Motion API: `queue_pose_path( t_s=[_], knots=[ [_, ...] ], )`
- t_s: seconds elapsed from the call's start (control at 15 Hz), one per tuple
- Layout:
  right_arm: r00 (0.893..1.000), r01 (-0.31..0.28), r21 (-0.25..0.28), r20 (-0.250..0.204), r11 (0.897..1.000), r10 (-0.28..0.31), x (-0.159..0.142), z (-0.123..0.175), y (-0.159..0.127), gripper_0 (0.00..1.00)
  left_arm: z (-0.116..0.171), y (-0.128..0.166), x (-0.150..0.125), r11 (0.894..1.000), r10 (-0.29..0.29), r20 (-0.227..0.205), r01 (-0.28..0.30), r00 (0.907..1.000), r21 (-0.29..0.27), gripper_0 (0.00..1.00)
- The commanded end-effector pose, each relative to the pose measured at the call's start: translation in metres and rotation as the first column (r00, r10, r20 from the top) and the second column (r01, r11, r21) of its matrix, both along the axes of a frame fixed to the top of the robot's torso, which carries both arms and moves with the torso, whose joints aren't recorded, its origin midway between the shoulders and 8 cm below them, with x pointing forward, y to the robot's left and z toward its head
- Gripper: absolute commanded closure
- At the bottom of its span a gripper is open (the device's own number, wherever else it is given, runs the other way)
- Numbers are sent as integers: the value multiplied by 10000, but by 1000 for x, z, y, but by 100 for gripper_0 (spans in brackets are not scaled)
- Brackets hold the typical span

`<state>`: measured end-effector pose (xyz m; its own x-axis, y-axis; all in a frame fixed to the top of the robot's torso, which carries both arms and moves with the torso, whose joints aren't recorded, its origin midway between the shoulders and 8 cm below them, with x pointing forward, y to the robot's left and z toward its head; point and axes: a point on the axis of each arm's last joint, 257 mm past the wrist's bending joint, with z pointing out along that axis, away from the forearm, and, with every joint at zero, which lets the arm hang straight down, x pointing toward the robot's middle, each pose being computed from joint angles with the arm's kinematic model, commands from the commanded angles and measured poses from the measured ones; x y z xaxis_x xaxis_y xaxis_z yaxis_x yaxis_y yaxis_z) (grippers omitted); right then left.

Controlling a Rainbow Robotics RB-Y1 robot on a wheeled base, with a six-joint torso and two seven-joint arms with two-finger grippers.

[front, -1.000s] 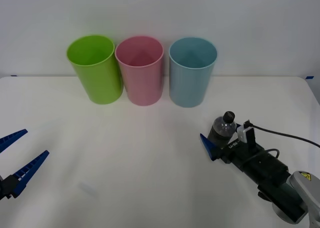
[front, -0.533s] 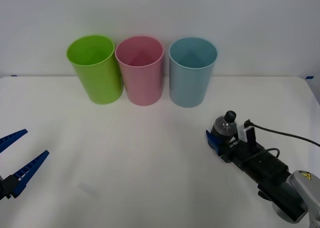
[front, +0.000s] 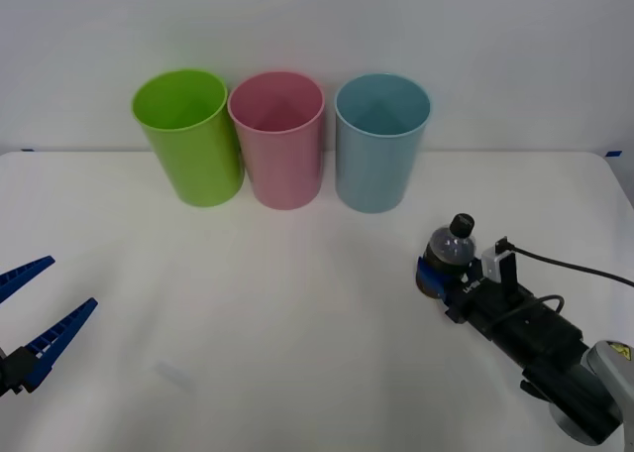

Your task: Grasp the object on the table and drop it into the matching bin: aluminum can to the light blue bin, PET bottle to the pink bin.

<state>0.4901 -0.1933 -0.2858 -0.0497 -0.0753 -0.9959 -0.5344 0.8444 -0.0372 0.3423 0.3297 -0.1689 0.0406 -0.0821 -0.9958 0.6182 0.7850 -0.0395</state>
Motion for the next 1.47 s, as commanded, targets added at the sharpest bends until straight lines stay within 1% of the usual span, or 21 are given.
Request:
queue_pose_path(
  t_s=[0.07, 0.27, 0.33, 0.47, 0.53, 0.8, 0.87, 0.93, 1.0, 1.13, 1.27, 1.33, 1.4, 1.47],
  knots=[
    [9998, -71, 131, 192, 9999, 69, -14, 14, -6, 100, 0, 0, 0, 10000, 0, 0, 0, 10000, 0, 0],
    [9984, -225, 456, 531, 9987, 201, -32, 40, -5, 100, 0, 0, 0, 10000, 0, 0, 0, 10000, 0, 0],
    [9971, -298, 631, 723, 9976, 252, -37, 55, -4, 100, 0, 0, 0, 10000, 0, 0, 0, 10000, 0, 0],
    [9938, -461, 815, 1046, 9956, 374, -45, 79, 0, 100, 0, 0, 0, 10000, 0, 0, 0, 10000, 0, 0],
    [9939, -578, 1095, 994, 9923, 469, -49, 89, 1, 100, 0, 0, 0, 10000, 0, 0, 0, 10000, 0, 0],
    [9905, -1115, 1742, 988, 9784, 953, -62, 130, 4, 100, 0, 0, 0, 10000, 0, 0, 0, 10000, 0, 0],
    [9901, -1211, 2003, 948, 9722, 1038, -65, 144, 1, 100, 0, 0, 0, 10000, 0, 0, 0, 10000, 0, 0],
    [9902, -1224, 2231, 931, 9671, 1038, -65, 155, -3, 100, 0, 0, 0, 10000, 0, 0, 0, 10000, 0, 0],
    [9904, -1205, 2351, 953, 9645, 1005, -64, 164, -8, 100, 0, 0, 0, 10000, 0, 0, 0, 10000, 0, 0],
    [9896, -1160, 2553, 1124, 9599, 896, -62, 186, -20, 100, 0, 0, 0, 10000, 0, 0, 0, 10000, 0, 0],
    [9867, -1266, 2722, 1329, 9539, 931, -61, 207, -23, 100, 0, 0, 0, 10000, 0, 0, 0, 10000, 0, 0],
    [9840, -1401, 2802, 1457, 9497, 1022, -57, 219, -22, 100, 0, 0, 0, 10000, 0, 0, 0, 10000, 0, 0],
    [9808, -1541, 2797, 1590, 9477, 1126, -53, 228, -19, 100, 0, 0, 0, 10000, 0, 0, 0, 10000, 0, 0],
    [9774, -1640, 2732, 1753, 9479, 1185, -50, 237, -17, 100, 0, 0, 0, 10000, 0, 0, 0, 10000, 0, 0]
  ],
)
